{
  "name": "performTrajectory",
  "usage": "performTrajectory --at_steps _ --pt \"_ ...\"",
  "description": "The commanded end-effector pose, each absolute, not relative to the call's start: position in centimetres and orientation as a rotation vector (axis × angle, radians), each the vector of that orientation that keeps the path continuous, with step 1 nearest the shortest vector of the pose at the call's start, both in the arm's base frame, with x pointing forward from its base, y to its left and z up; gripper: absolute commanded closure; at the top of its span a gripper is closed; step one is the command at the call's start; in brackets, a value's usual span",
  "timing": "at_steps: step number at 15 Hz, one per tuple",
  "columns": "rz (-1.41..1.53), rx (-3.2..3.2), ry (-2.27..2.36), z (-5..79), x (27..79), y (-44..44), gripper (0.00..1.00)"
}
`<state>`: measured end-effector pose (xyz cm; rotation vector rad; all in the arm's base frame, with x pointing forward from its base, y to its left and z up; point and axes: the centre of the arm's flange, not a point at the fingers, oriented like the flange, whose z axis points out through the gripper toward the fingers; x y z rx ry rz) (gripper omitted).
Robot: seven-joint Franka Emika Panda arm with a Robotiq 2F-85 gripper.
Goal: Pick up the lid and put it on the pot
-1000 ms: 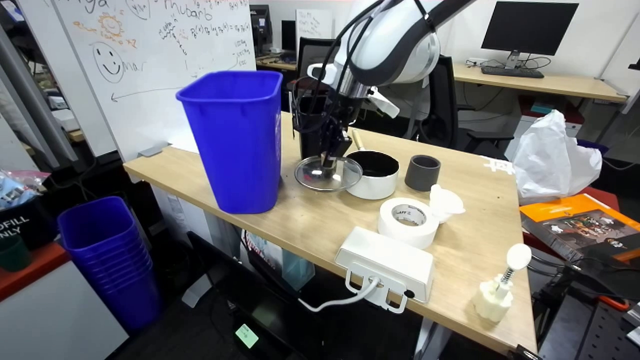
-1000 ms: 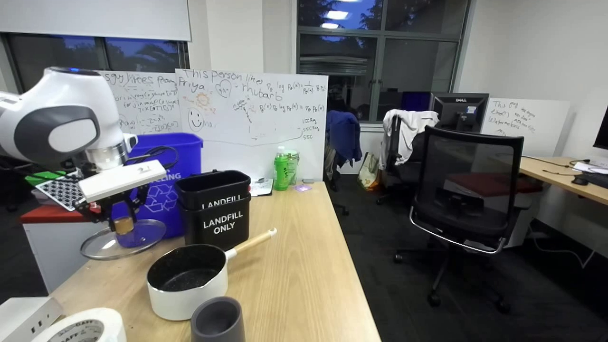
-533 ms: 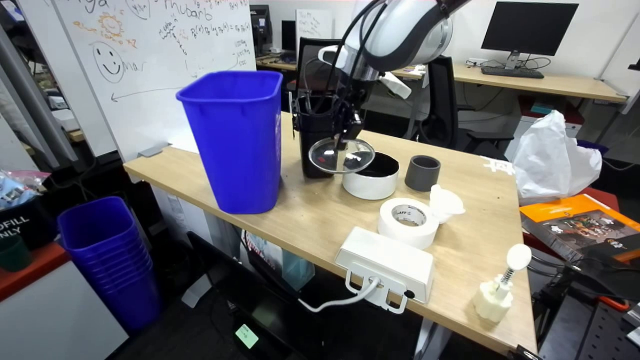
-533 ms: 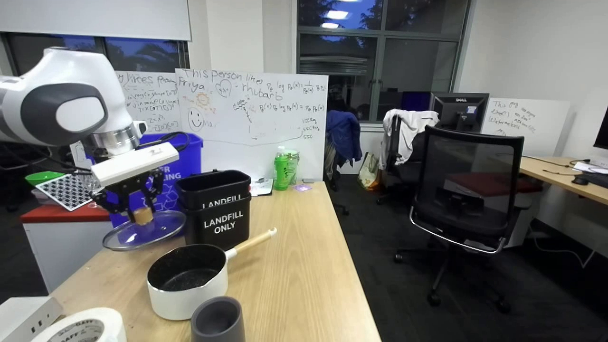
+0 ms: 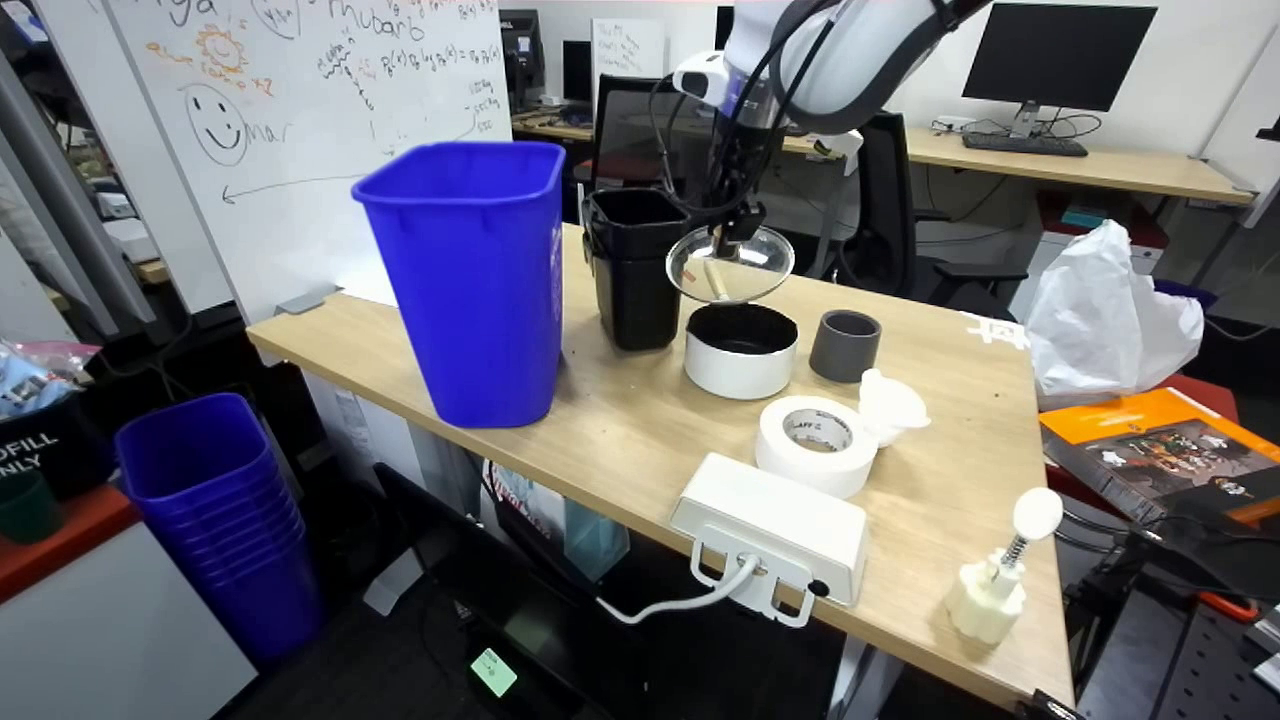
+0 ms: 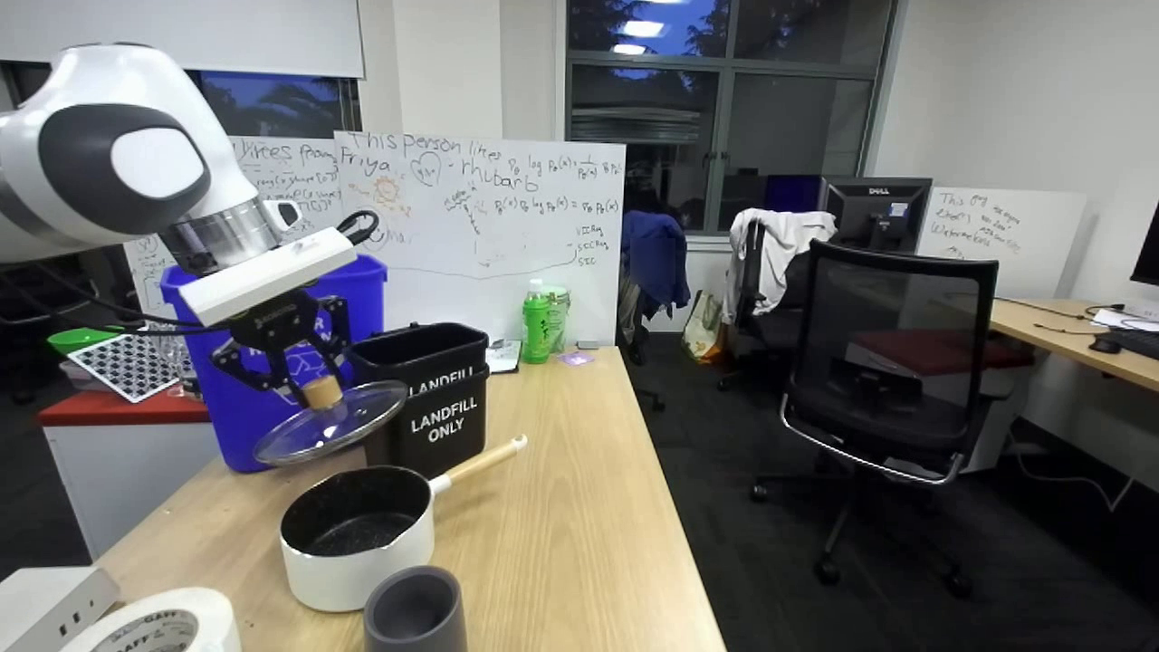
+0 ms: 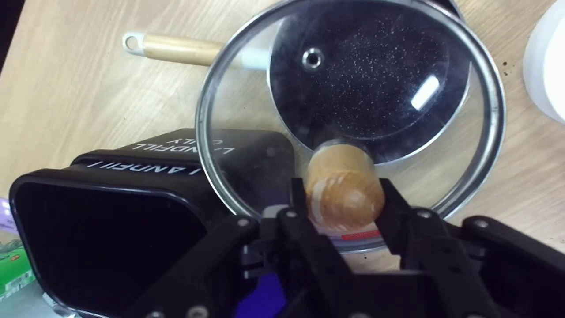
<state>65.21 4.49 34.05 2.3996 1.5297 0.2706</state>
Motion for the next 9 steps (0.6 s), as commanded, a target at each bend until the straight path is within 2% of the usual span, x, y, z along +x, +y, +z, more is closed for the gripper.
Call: performTrajectory --at_steps 1,9 --pt "0.276 2.408 1.519 34.13 65.10 4.90 0.58" --pt "0.276 2.419 1.505 34.02 64.99 5.14 0.58"
